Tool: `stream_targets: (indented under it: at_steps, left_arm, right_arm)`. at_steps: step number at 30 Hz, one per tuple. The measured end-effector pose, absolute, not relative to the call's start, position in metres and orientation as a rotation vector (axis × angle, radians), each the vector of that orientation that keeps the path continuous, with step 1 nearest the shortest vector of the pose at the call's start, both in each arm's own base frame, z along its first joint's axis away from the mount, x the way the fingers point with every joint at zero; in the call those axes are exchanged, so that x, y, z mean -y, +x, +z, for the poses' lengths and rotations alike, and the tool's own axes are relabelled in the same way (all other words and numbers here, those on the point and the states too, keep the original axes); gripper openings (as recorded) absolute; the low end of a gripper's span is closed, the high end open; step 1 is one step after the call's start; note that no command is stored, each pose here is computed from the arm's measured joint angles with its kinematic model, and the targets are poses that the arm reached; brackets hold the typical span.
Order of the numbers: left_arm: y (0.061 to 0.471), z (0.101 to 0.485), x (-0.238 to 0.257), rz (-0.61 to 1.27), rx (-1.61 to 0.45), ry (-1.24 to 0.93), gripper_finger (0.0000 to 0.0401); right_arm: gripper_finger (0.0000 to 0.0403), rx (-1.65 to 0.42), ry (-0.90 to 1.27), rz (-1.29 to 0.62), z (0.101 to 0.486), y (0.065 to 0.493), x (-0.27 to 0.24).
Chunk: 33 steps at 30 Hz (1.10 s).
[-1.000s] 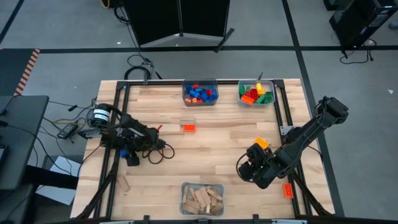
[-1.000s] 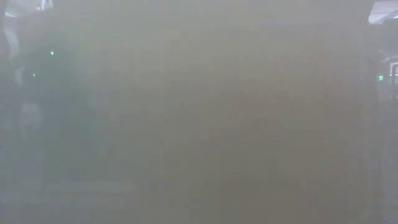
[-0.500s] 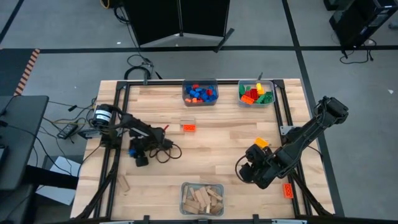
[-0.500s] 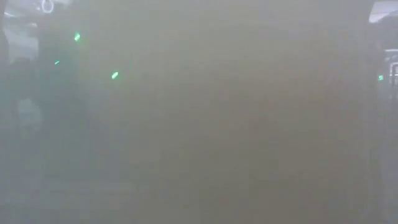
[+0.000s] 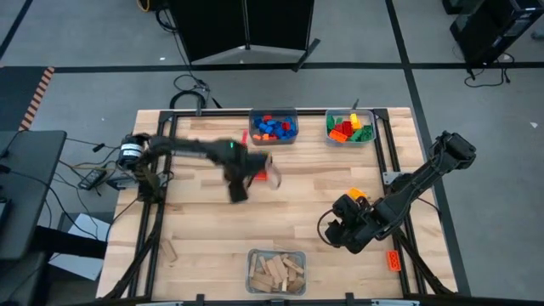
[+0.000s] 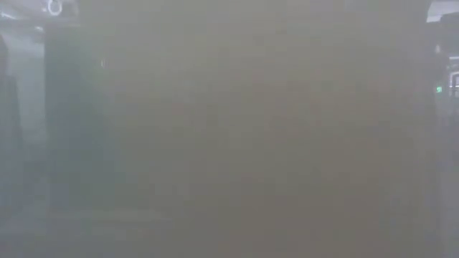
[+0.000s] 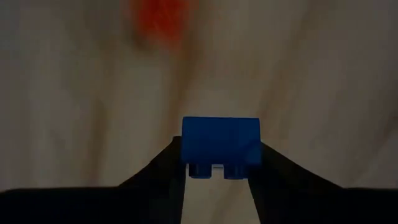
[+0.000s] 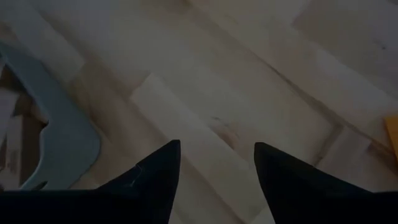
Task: Sort blocks by size
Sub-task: Put the small blue game piece into the black bin, then put the large orange game piece into the transparent bin
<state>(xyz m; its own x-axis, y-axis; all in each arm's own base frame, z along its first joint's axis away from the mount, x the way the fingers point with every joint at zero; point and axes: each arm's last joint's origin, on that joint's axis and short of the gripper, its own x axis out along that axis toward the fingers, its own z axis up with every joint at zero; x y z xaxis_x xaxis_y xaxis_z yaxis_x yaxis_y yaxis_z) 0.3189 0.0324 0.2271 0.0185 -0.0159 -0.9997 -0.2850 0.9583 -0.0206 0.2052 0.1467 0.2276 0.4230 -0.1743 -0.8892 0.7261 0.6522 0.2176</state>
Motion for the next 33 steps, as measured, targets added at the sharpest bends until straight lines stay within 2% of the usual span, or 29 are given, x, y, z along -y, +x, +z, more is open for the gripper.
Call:
stream_targets:
  at_steps: [8,11,15,18,24,33]
  left_arm:
    - [0.337,0.274,-0.136,0.389,-1.098,-0.315,0.0142]
    - [0.336,0.278,-0.166,0.43,-1.0,-0.318,0.0163]
    - [0.333,0.266,-0.196,0.443,-0.975,-0.321,0.0207]
    - [0.333,0.252,-0.212,0.419,-0.997,-0.317,0.0223]
    - [0.327,0.23,-0.227,0.388,-1.093,-0.289,0.023]
    - [0.321,0.246,-0.226,0.336,-1.153,-0.18,0.0231]
  right_arm:
    - [0.0213,-0.97,0.712,-0.702,0.222,0.211,-0.132]
    - [0.0213,-0.95,0.749,-0.734,0.224,0.214,-0.123]
    - [0.0211,-0.921,0.794,-0.778,0.231,0.218,-0.106]
    - [0.0211,-0.898,0.821,-0.816,0.235,0.22,-0.092]
    - [0.021,-0.86,0.855,-0.876,0.237,0.23,-0.065]
    - [0.0209,-0.835,0.865,-0.914,0.238,0.238,-0.041]
